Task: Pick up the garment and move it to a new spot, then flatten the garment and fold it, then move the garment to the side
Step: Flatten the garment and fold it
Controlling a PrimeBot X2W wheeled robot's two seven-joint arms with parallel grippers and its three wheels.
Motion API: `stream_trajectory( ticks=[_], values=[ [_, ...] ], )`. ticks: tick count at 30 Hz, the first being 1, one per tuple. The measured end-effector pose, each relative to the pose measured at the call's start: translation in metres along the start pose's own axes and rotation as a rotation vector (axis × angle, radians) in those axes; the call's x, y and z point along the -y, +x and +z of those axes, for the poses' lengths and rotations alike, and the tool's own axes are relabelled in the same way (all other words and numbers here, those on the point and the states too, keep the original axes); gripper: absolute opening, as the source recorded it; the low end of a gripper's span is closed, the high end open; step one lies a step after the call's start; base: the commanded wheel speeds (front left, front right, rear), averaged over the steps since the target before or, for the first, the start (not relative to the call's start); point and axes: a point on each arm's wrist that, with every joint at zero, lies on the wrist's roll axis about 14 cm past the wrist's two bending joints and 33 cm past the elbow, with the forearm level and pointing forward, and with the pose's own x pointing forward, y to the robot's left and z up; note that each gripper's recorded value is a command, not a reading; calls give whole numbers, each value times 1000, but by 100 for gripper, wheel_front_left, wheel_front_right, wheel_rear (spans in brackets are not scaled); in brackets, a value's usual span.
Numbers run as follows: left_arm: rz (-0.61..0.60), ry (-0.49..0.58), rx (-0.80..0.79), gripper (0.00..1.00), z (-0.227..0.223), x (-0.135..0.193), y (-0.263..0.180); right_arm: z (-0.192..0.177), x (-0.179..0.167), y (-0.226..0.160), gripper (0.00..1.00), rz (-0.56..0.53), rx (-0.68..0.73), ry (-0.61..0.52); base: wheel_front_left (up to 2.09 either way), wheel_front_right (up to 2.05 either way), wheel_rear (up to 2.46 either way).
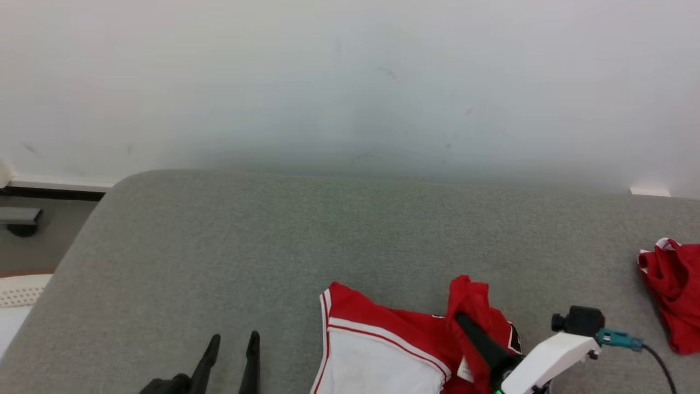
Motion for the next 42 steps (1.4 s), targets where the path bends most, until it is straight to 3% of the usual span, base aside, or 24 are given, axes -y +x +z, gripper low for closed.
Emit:
stream_trajectory(
  ticks=[8, 18, 19, 20, 21, 28, 33, 38, 42],
  values=[
    [91, 4, 14, 100, 4, -28, -18, -69, -39, 44, 0, 105, -150, 104, 0, 0, 0],
    [207, 13, 24, 100, 8, -61, -44, -122, -49, 79, 1, 79, -292, 147, 0, 0, 0],
    [214, 13, 23, 100, 7, -63, -45, -125, -45, 81, 29, 63, -302, 153, 0, 0, 0],
    [219, 13, 21, 100, 7, -65, -46, -128, -41, 82, 74, 46, -310, 153, 0, 0, 0],
    [222, 14, 20, 100, 7, -65, -46, -129, -37, 84, 100, 32, -308, 149, 0, 0, 0],
    [208, 13, 10, 100, 4, -62, -40, -120, -27, 88, 100, -14, -262, 127, 0, 0, 0],
    [173, 10, 5, 100, 3, -52, -30, -102, -44, 90, 100, 36, -200, 119, 0, 0, 0],
    [136, 4, 3, 100, 2, -41, -21, -45, -57, 83, 100, 106, -39, 50, 0, 0, 0],
    [100, 4, 24, 100, 8, -31, -11, 13, -41, 61, 100, 99, 106, -122, 0, 0, 0]
  ],
)
